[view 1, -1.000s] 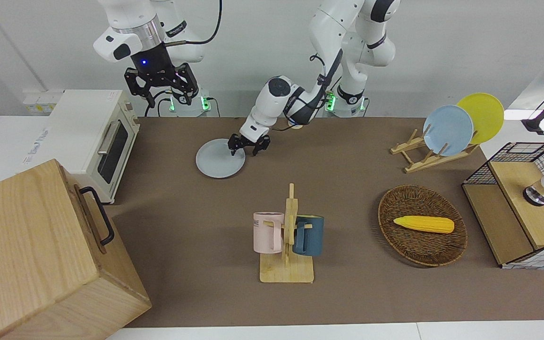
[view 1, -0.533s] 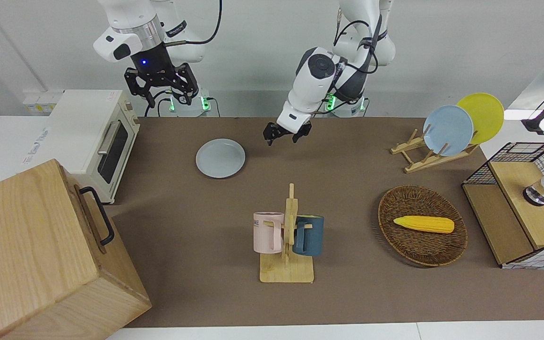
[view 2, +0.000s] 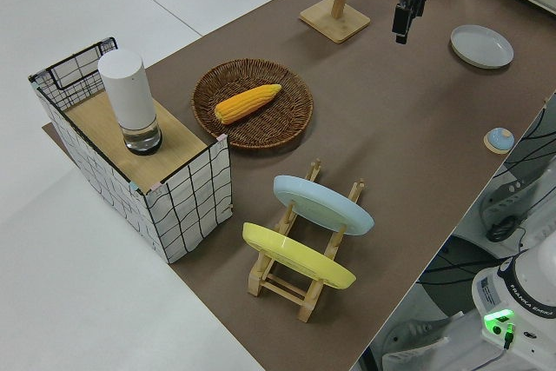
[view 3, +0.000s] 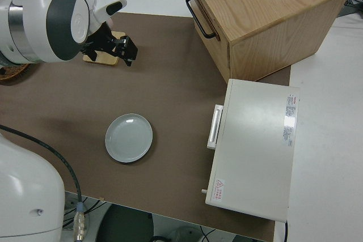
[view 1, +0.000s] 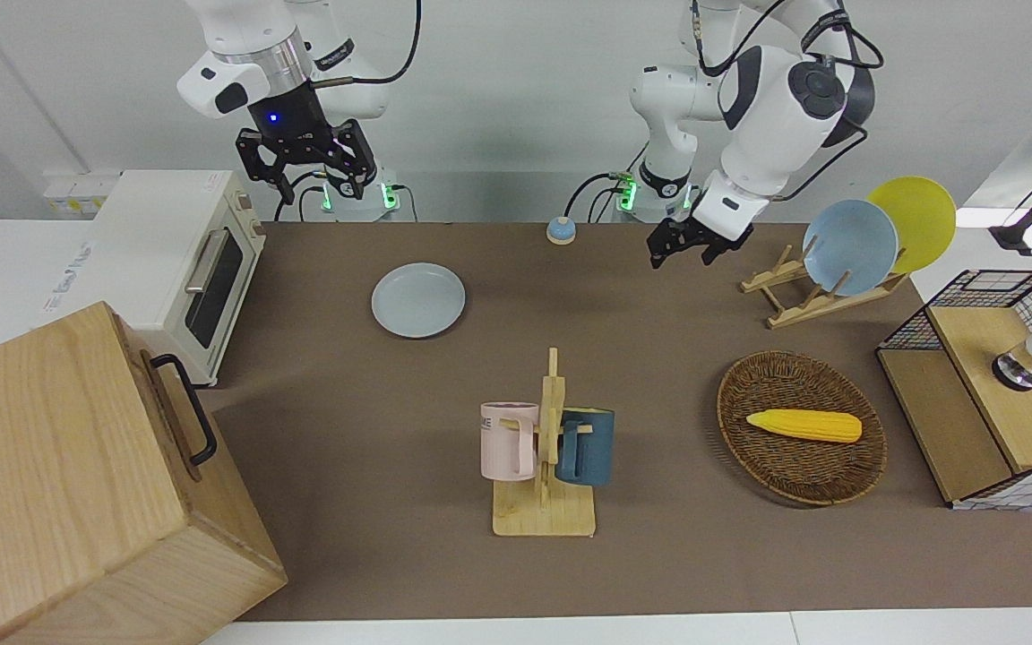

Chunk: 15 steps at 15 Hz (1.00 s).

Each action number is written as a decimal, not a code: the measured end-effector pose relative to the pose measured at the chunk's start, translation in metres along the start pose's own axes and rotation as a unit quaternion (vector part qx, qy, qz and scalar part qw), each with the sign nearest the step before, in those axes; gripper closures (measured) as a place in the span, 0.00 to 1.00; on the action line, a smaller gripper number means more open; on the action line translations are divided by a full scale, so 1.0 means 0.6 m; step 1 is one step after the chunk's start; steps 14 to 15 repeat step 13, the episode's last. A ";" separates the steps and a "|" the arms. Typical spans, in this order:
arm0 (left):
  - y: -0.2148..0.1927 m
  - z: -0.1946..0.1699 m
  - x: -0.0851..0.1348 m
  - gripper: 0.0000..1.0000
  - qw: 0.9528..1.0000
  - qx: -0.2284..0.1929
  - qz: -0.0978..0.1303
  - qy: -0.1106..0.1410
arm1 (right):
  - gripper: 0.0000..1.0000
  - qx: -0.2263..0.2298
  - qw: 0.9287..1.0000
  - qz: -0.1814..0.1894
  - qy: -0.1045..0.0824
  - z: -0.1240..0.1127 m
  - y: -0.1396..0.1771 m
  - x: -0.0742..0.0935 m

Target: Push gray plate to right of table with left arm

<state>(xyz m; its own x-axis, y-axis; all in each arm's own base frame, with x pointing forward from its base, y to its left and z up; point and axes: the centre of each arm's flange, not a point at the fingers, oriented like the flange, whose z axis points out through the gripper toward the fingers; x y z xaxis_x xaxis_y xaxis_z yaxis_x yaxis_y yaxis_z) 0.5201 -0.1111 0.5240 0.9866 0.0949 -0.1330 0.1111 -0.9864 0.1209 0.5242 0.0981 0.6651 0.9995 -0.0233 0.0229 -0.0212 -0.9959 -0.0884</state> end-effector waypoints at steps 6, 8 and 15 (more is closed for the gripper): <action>-0.076 -0.155 -0.001 0.00 0.997 0.062 0.037 0.040 | 0.00 0.000 1.000 0.000 0.000 0.000 0.000 0.000; -0.077 -0.186 -0.006 0.00 0.996 0.063 0.037 0.050 | 0.00 0.000 1.000 0.000 0.000 0.000 0.000 0.000; -0.077 -0.202 -0.010 0.00 0.996 0.063 0.036 0.052 | 0.00 0.000 1.000 0.000 0.000 0.000 0.000 0.000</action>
